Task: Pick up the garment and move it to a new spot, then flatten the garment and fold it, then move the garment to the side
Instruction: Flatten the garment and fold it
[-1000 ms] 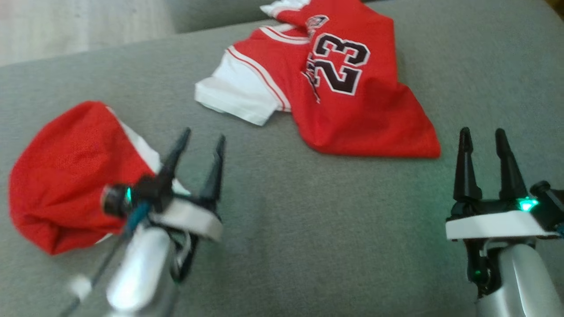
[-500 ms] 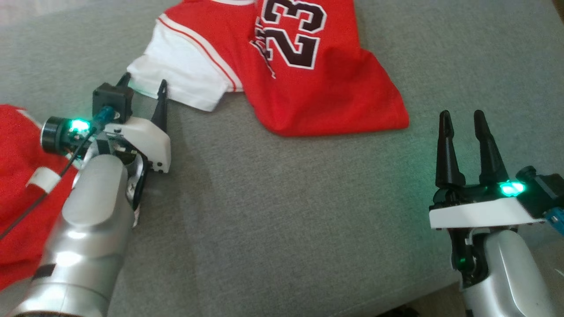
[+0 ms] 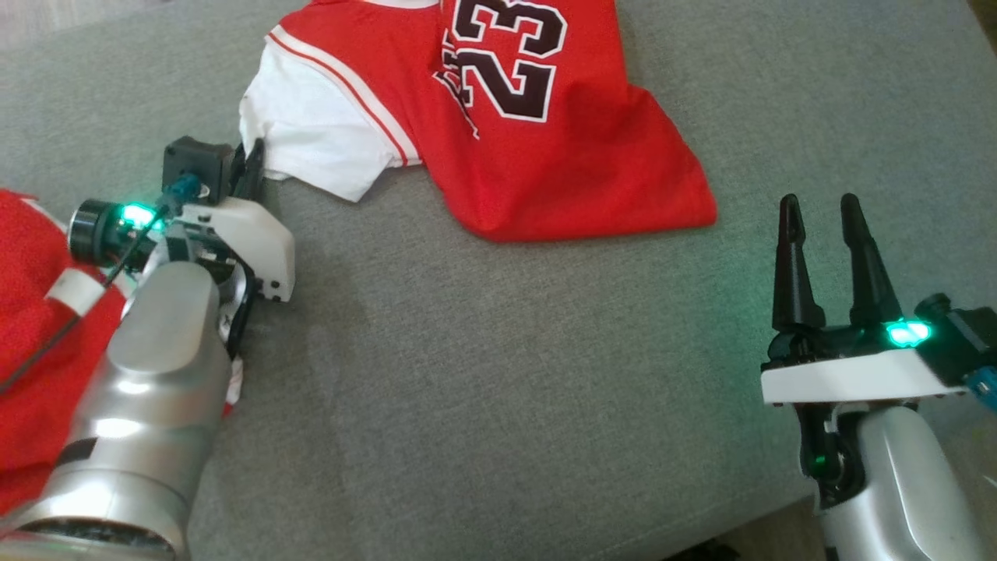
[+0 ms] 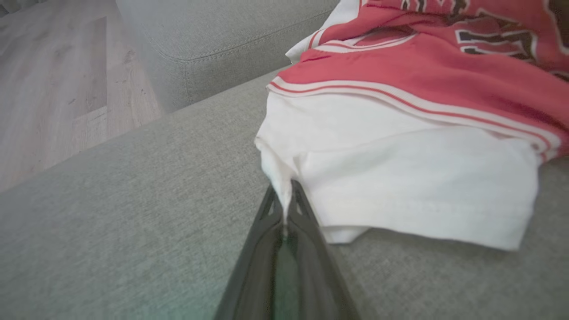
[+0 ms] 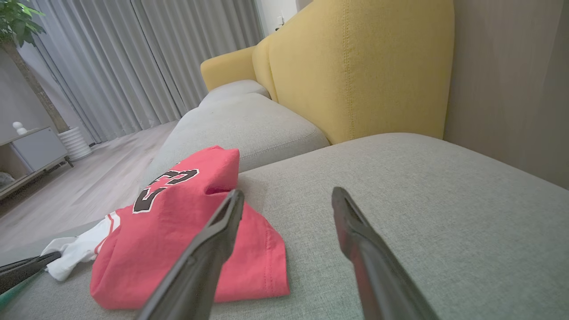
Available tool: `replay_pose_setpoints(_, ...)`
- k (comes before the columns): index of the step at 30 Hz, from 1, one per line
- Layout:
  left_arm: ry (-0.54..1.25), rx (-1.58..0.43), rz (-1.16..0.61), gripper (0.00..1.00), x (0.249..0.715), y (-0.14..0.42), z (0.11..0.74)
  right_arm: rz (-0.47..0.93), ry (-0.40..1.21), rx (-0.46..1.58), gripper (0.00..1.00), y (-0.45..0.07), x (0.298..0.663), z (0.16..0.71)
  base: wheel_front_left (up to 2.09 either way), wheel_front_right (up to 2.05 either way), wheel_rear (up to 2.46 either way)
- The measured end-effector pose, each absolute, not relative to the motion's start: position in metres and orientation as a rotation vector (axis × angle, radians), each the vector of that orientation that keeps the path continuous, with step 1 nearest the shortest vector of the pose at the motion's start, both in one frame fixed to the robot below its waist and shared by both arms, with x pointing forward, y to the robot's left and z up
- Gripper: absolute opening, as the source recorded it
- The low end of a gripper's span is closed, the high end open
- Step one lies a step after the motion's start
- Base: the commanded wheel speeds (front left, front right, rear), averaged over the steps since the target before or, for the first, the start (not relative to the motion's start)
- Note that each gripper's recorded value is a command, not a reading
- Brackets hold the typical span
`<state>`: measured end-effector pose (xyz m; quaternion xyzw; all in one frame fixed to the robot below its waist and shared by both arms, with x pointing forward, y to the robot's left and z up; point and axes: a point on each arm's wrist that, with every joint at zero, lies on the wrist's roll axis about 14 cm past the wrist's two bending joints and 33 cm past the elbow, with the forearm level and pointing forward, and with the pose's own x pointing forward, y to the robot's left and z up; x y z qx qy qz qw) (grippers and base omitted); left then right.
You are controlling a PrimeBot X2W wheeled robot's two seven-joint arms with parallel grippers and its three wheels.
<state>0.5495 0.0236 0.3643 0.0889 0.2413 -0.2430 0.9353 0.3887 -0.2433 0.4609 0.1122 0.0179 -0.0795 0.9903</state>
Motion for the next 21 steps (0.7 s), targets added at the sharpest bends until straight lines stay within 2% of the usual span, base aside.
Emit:
replay_pose_setpoints(10,0.311,0.098,-0.476,0.0,0.54,0.025,0.404,-0.107,0.007,0.228,1.0,-0.228,0.397,0.47,0.0,0.0,0.0)
replay_pose_setpoints(21,0.274,0.07,-0.409,0.0,0.484,0.059,0.411,-0.037,0.037,0.231,1.0,-0.203,0.403,0.462,0.0,0.0,0.0)
